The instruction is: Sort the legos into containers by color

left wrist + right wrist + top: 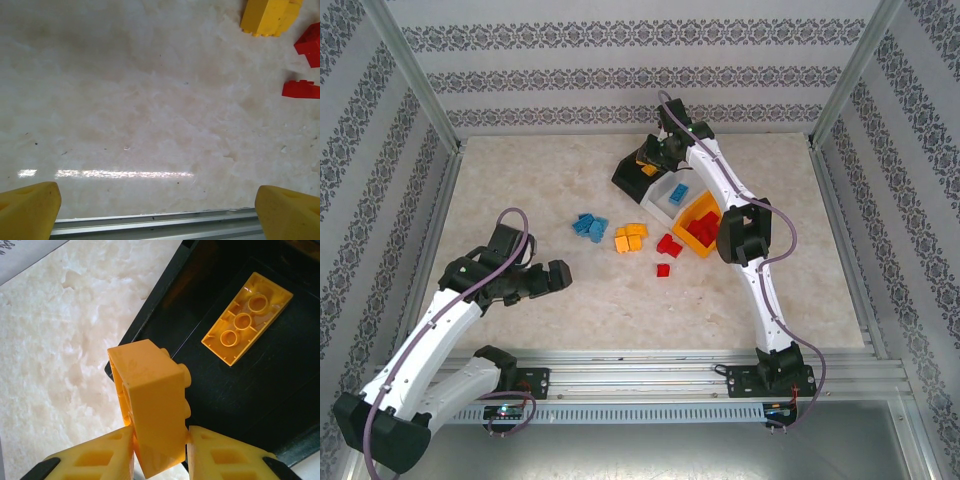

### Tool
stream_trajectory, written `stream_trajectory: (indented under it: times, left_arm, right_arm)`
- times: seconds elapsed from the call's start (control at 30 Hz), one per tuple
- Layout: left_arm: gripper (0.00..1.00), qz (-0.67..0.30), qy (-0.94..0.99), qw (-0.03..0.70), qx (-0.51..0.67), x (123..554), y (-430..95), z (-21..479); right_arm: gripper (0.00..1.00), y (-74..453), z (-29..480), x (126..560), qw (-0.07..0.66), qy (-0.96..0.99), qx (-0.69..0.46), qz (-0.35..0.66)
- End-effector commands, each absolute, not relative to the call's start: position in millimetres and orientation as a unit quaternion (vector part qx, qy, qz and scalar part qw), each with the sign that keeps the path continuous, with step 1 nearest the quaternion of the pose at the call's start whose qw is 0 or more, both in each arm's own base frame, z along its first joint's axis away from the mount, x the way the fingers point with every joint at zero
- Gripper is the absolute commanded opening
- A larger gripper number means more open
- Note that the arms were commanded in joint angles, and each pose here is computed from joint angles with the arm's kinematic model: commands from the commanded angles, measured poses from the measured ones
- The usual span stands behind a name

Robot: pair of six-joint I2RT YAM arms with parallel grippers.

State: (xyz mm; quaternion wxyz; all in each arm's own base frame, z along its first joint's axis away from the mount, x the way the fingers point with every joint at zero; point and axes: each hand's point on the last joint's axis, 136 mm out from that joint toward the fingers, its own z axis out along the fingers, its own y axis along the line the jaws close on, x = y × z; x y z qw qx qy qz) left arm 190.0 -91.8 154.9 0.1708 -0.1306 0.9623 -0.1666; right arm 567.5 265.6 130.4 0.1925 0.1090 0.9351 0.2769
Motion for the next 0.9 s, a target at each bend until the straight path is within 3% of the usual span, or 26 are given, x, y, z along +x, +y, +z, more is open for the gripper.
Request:
stream_trajectory:
  times: [0.0,0.3,0.87]
  left_arm:
    - [1.00,-0.143,0.965,0.175,-0.129,181.7,-79.3,159.5]
    - [1.00,-0.135,0.966,0.181,-0.125,176.9,-73.6,162.7]
    - [1.00,-0.115,0.964,0.216,-0.104,192.6,-66.8,179.0]
  right_arm:
    - [0.33,259.9,124.7,568.3,0.187,0.936,0.126,0.269]
    - [0.50,254.4,132.0,566.8,0.193,0.937,0.133,0.260]
    - [0.55,239.1,221.2,549.4,0.241,0.921,0.110,0.284]
